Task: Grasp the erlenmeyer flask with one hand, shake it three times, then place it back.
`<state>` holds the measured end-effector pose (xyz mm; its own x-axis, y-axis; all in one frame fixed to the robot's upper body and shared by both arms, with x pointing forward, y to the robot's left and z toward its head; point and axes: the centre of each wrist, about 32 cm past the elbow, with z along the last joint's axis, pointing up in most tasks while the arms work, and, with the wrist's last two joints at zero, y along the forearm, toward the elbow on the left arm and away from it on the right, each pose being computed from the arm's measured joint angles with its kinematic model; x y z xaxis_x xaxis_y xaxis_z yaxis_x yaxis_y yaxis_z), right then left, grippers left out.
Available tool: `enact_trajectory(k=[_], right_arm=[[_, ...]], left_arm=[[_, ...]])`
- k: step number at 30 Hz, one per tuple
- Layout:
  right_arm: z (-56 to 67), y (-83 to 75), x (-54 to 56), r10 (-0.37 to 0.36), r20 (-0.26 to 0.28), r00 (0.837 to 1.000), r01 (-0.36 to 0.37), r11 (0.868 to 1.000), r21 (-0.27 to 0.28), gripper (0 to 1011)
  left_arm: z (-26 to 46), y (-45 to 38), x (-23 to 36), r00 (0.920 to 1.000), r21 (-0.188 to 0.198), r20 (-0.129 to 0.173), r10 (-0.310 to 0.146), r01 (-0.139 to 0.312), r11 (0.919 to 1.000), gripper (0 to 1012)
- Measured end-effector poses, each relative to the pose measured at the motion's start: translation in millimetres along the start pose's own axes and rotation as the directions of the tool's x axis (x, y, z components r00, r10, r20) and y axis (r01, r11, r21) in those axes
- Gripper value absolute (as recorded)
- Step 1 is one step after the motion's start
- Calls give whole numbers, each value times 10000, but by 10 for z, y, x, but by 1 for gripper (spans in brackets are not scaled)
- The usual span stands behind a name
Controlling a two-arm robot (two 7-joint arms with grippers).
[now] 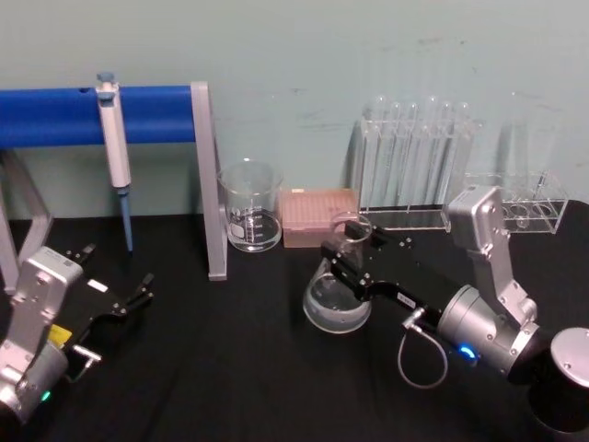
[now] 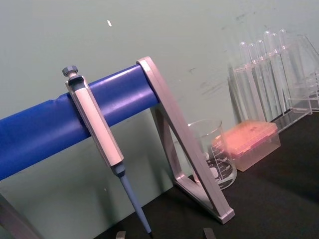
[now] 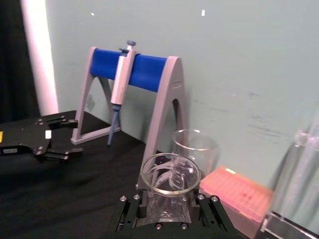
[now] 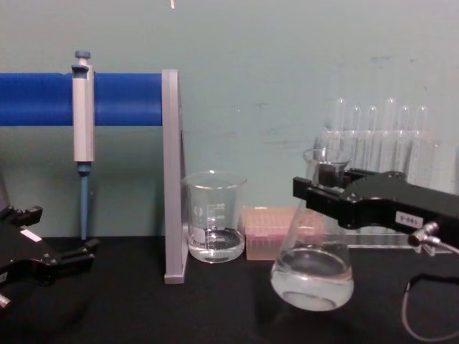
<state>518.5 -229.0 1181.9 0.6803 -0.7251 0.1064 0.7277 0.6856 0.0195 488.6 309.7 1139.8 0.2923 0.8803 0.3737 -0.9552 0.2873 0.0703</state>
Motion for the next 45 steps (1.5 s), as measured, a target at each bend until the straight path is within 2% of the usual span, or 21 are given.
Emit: enact_trajectory(k=[12,28,45], right_arm=[[136,-78,-26,-831,-7,9965,831,9959,-344,457],[256,-101,-50,-1100,62,9939,1101,9937,-229,457],[255,-73,-98,-1202,72,9927,1203,9924,-249,457]], left_arm=[[0,0,0,10000,0,0,0,0,10000,1001],[0,0,0,10000,0,-1,0,0,10000,1001],[0,0,0,10000,0,0,0,0,10000,1001]])
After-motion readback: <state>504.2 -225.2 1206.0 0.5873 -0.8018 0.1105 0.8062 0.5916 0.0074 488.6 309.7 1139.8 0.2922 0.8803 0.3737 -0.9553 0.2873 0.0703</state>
